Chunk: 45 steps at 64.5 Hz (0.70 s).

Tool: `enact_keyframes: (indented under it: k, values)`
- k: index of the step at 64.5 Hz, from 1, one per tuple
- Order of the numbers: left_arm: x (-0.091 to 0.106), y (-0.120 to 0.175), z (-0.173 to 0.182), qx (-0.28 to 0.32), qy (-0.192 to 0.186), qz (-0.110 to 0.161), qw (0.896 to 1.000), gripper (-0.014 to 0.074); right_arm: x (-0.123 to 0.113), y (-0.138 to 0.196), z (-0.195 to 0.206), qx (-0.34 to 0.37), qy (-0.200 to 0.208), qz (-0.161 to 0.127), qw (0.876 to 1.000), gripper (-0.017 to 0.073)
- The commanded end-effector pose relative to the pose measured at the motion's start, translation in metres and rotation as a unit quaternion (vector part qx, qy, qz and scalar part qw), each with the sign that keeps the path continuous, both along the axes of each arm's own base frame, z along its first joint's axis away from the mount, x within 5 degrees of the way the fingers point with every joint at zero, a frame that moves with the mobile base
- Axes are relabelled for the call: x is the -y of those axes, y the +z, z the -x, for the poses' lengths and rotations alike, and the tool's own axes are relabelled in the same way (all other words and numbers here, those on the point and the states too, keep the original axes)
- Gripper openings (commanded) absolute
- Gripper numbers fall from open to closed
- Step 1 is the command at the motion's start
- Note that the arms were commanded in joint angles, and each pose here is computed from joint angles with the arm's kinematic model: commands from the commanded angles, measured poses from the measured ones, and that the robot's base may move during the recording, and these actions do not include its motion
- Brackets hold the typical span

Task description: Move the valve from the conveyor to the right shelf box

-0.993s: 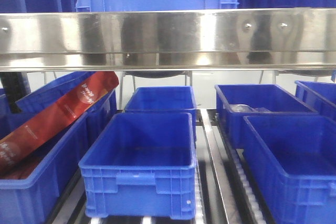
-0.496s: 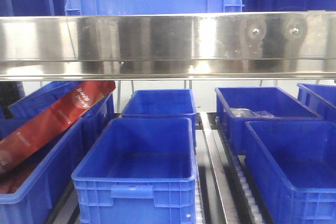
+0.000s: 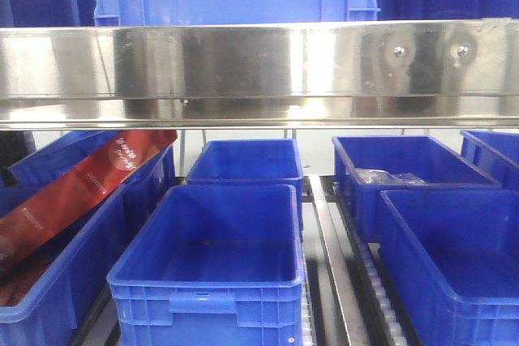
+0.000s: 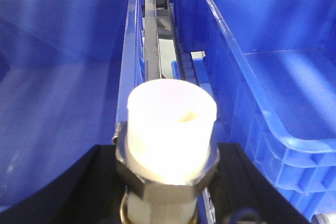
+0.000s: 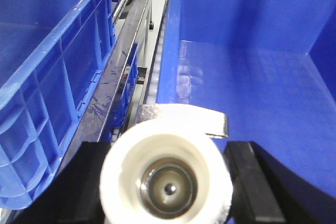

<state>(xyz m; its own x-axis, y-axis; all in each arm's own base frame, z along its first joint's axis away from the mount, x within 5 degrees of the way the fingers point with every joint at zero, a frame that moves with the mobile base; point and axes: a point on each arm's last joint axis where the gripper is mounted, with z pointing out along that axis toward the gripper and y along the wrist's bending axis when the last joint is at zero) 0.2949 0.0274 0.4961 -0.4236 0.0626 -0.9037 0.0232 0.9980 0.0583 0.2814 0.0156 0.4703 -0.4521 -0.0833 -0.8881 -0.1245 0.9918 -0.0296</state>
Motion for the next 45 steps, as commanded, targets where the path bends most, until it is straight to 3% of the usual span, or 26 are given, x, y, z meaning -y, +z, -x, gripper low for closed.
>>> enact_keyframes:
  k: [1,18,45]
  values:
    - [0.000,0.010,0.002,0.034,0.002,0.004,0.999,-0.0111,0.002,0.010,0.003,0.035,-0.003,0.008,0.999,-0.0154]
    - [0.000,0.010,0.002,0.037,0.002,0.004,0.999,-0.0111,0.002,0.010,0.003,0.035,-0.003,0.008,0.999,-0.0154]
    - [-0.001,0.021,-0.001,0.098,0.011,0.000,0.995,-0.0111,0.002,0.010,0.003,0.035,-0.003,0.008,0.999,-0.0154]
